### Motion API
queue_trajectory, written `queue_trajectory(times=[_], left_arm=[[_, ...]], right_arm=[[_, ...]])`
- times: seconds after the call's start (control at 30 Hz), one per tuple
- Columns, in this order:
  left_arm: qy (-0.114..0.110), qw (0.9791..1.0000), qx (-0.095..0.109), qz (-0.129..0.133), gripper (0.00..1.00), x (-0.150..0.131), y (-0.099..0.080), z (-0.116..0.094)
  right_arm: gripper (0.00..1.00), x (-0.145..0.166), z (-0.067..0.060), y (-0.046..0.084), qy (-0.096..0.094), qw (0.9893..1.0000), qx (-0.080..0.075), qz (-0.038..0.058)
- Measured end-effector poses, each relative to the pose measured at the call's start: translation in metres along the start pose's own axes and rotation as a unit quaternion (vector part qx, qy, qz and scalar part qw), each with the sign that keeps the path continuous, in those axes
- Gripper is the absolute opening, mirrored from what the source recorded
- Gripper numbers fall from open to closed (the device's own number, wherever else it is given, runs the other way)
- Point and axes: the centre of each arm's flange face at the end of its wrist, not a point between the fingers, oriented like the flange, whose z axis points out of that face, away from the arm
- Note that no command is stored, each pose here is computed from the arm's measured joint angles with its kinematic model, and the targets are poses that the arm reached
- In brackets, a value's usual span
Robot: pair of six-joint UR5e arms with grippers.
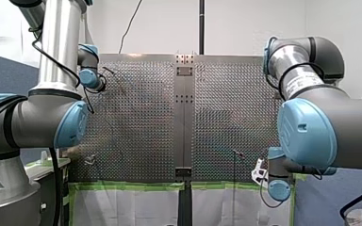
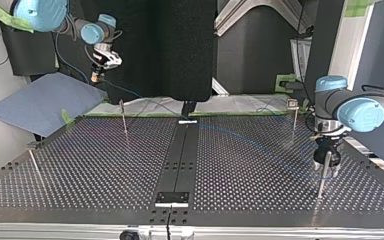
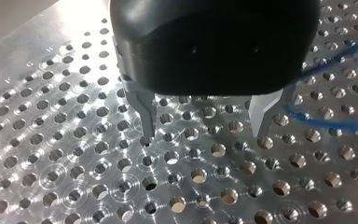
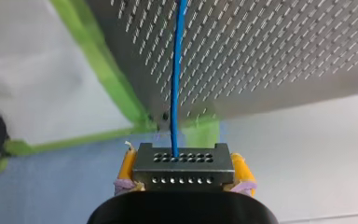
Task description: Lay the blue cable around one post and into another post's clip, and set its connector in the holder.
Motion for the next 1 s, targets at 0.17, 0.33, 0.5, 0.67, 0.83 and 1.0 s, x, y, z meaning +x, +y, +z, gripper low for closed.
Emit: queue_trajectory(times=[0.17,0.33,0.5,0.67,0.83,1.0], left_arm=[[-0.001,1.0,0.001,-0.001,1.0,0.0,0.0,0.0],[-0.002,1.0,0.001,-0.002,1.0,0.0,0.0,0.0],[-0.002,1.0,0.001,-0.002,1.0,0.0,0.0,0.0],[-0.003,1.0,0.0,-0.002,1.0,-0.001,0.0,0.0],[-0.003,1.0,0.0,-0.002,1.0,-0.001,0.0,0.0],[-0.002,1.0,0.0,-0.002,1.0,0.0,0.0,0.0]], right_arm=[[0.25,-0.002,0.026,0.029,0.009,0.9995,-0.029,-0.0065],[0.25,0.016,0.055,0.05,0.042,0.9981,-0.044,-0.0044],[0.25,0.024,0.072,0.072,0.062,0.9965,-0.057,0.0043],[0.25,0.003,0.069,0.082,0.06,0.9966,-0.054,0.019],[0.25,-0.021,0.06,0.088,0.047,0.9971,-0.057,0.0164],[0.25,-0.03,0.057,0.086,0.041,0.9978,-0.051,-0.0031]])
